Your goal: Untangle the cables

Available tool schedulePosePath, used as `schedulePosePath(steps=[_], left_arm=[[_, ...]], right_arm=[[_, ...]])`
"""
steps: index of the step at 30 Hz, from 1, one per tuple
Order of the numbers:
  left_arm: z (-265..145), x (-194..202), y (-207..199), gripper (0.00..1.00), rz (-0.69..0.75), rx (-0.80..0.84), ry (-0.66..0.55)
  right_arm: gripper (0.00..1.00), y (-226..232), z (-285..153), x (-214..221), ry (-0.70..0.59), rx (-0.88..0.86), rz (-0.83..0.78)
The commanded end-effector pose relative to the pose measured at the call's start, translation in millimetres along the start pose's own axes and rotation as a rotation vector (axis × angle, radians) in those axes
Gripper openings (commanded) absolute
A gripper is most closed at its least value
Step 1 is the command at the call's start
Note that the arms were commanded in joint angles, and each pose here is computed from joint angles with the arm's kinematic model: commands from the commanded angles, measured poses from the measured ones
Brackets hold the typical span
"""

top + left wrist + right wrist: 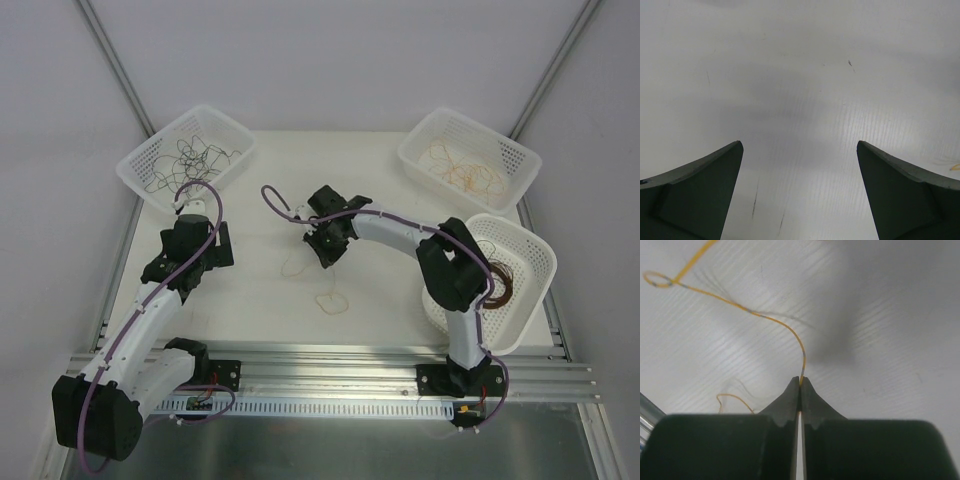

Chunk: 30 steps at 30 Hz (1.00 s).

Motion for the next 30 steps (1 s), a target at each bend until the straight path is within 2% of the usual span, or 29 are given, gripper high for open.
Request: schedulePosePath(steps=[1,8,18,22,30], left_arm=[[-1,-7,5,0.99,0.002,-0.023,-0.041],[0,-8,-1,0.99,0.001,0.013,-0.035],[0,-7,-1,0.99,0.004,0.017,-0.034],[1,-6,-1,0.99,0.004,0.018,-0.028],[6,-4,-3,0.99,0.014,0.015,-0.008]], right_arm=[[0.01,-14,-70,-27,-0.143,0.135,-0.09],[0.01,-64,-186,-39,-0.242,0.453,-0.16],[0.01,-134,-360,-23,-0.491,0.919,-0.052],[0.01,-153,-401,-15,-0.601,1.027,0.019],[0.01,-179,-473,-6,-0.809,1.13,0.146]])
Point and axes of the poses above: each gripper's point midway between its finger pads, its own z axis out along the fingers, its own y axis along the line the jaws close on, x = y × z, the point moved 5 cm from there along -z, back along the fingers, and after that the axes turned 1 degree about -z, right-handed, at the moved point
